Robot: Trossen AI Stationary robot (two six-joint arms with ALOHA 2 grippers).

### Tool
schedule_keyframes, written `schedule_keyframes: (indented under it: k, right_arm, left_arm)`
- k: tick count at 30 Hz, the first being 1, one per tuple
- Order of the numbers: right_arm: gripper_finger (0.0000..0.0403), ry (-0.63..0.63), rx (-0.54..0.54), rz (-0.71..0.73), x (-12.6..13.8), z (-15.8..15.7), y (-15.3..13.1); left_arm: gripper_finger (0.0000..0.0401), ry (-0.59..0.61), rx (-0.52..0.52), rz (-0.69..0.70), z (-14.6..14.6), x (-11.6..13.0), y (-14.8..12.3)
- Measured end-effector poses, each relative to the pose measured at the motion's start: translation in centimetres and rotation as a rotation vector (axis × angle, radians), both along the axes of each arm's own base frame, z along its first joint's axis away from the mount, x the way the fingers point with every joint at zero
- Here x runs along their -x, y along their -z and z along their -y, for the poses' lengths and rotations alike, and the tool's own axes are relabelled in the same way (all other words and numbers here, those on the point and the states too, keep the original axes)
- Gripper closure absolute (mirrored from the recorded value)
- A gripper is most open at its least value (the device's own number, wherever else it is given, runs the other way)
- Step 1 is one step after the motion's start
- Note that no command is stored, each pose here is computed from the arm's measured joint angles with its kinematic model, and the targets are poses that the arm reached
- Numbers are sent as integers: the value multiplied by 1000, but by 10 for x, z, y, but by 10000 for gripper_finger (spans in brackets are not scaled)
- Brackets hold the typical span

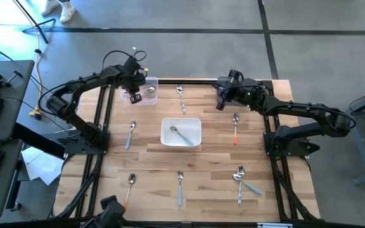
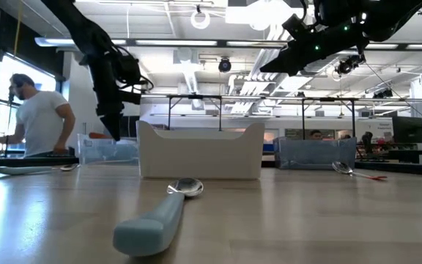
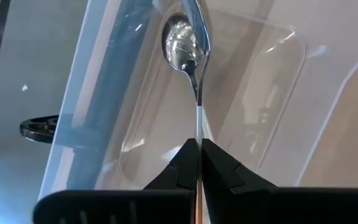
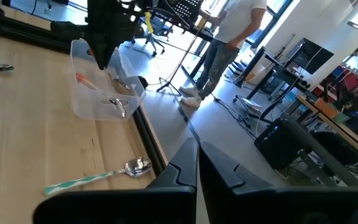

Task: Sort silverware by color (type)
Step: Put the orange spoon into the transparent bin

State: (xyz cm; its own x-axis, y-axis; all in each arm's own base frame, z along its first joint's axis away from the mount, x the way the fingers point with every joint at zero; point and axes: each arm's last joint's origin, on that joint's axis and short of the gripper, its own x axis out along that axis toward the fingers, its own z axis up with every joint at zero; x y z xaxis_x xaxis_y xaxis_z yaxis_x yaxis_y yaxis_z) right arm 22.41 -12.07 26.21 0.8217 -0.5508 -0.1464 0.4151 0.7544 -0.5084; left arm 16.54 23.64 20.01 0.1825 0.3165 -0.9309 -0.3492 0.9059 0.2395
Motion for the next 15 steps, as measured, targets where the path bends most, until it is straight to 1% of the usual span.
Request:
schedule_keyframes:
  k: [9,12,15]
  right_arm:
    - [403,2,-36,-47,1,0,6]
    - [403,1,-40,-59,1,0,7]
    - [403,0,-34,-68,2,0,7]
  left_arm:
    - [400,7,9,-8,-2,-1,4]
    - [400,-9,-1,9,-3,-2,4]
    - [400,-5,14,29,-3,-3,4]
